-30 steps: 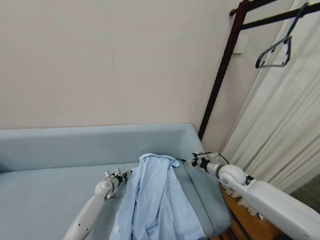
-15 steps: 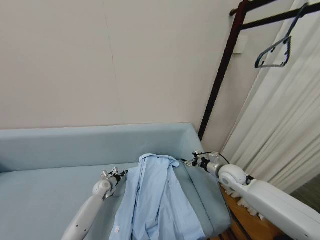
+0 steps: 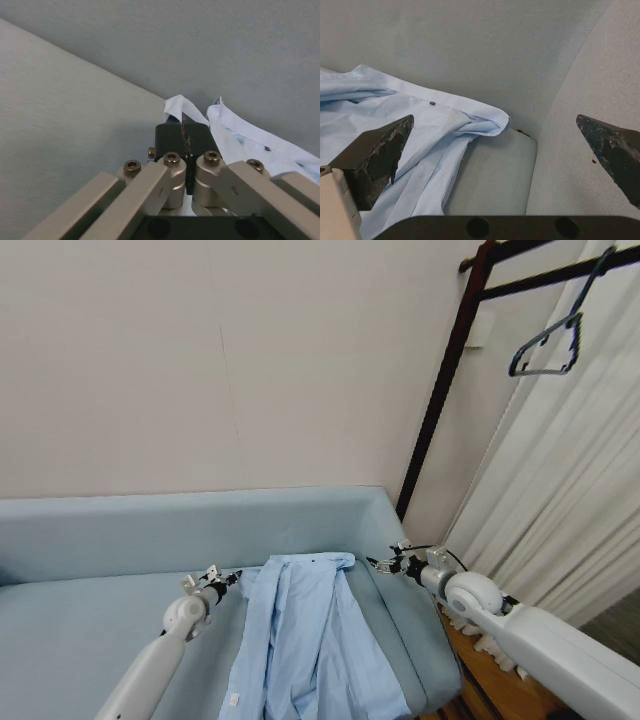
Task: Pick up the clothes from the sofa and hang them on the clothes hanger.
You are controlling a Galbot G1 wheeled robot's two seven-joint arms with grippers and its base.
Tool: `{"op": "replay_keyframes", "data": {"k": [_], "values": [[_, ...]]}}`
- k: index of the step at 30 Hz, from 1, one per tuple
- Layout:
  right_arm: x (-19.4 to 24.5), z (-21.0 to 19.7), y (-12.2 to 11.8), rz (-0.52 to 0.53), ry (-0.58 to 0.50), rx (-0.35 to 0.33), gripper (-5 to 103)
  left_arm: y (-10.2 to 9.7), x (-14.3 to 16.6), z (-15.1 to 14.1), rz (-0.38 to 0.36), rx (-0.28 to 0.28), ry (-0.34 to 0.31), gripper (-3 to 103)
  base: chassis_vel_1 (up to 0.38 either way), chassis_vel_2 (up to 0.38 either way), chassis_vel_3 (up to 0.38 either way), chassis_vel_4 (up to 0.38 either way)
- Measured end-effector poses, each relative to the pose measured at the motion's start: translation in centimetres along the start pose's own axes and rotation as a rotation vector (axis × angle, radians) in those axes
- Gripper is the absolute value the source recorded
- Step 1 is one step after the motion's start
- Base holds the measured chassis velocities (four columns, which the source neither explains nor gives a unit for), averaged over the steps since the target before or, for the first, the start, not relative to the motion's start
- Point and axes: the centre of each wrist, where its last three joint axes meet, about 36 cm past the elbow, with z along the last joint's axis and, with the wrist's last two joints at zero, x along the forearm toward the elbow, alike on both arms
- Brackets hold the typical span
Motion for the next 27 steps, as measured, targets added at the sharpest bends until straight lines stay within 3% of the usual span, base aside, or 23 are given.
{"op": "replay_keyframes", "data": {"k": [7, 9, 14, 16, 17, 19, 20, 21, 24, 25, 27], "values": [[0.1, 0.1, 0.1, -0.01, 0.0, -0.003, 100, 2.4, 0.4, -0.5, -0.025, -0.083, 0.003, 0, 0.0, 0.0, 0.0, 0.0], [-0.1, 0.4, 0.3, -0.016, 0.002, -0.009, 100, 3.3, -0.5, 0.2, -0.055, -0.124, 0.012, 0, 0.0, 0.0, 0.0, 0.0], [0.0, 0.5, 1.0, -0.029, 0.006, -0.021, 100, 3.5, -1.7, 2.2, -0.088, -0.192, 0.043, 0, 0.0, 0.0, 0.0, 0.0], [0.2, 0.2, 1.3, -0.03, 0.002, -0.033, 100, 3.6, -1.7, 3.3, -0.086, -0.247, 0.042, 11, 0.0, 0.0, 0.0, 0.0], [0.2, 0.2, 1.3, -0.03, 0.002, -0.033, 100, 3.6, -1.7, 3.3, -0.086, -0.247, 0.042, 11, 0.0, 0.0, 0.0, 0.0], [0.4, -0.6, 1.9, -0.017, -0.014, -0.061, 100, 4.3, -1.2, 4.4, -0.078, -0.358, 0.03, 22, 0.0, 0.0, 0.0, 0.0], [0.5, -1.1, 2.2, -0.007, -0.019, -0.075, 100, 4.6, -0.7, 4.8, -0.074, -0.418, 0.026, 22, 0.0, 0.0, 0.0, 0.0], [0.5, -1.1, 2.2, -0.007, -0.019, -0.075, 100, 4.6, -0.7, 4.8, -0.074, -0.418, 0.026, 22, 0.0, 0.0, 0.0, 0.0], [1.2, -2.6, 3.2, 0.028, -0.041, -0.107, 100, 5.5, 1.1, 5.0, -0.058, -0.56, 0.009, 39, 0.0, 0.0, 0.0, 0.0], [1.5, -3.1, 3.5, 0.04, -0.049, -0.108, 100, 5.6, 1.9, 5.0, -0.058, -0.577, 0.005, 44, 0.0, 0.0, 0.0, 0.0], [1.7, -3.7, 3.9, 0.065, -0.06, -0.111, 100, 5.8, 2.8, 4.9, -0.061, -0.59, -0.006, 44, 0.0, 0.0, 0.0, 0.0]]}}
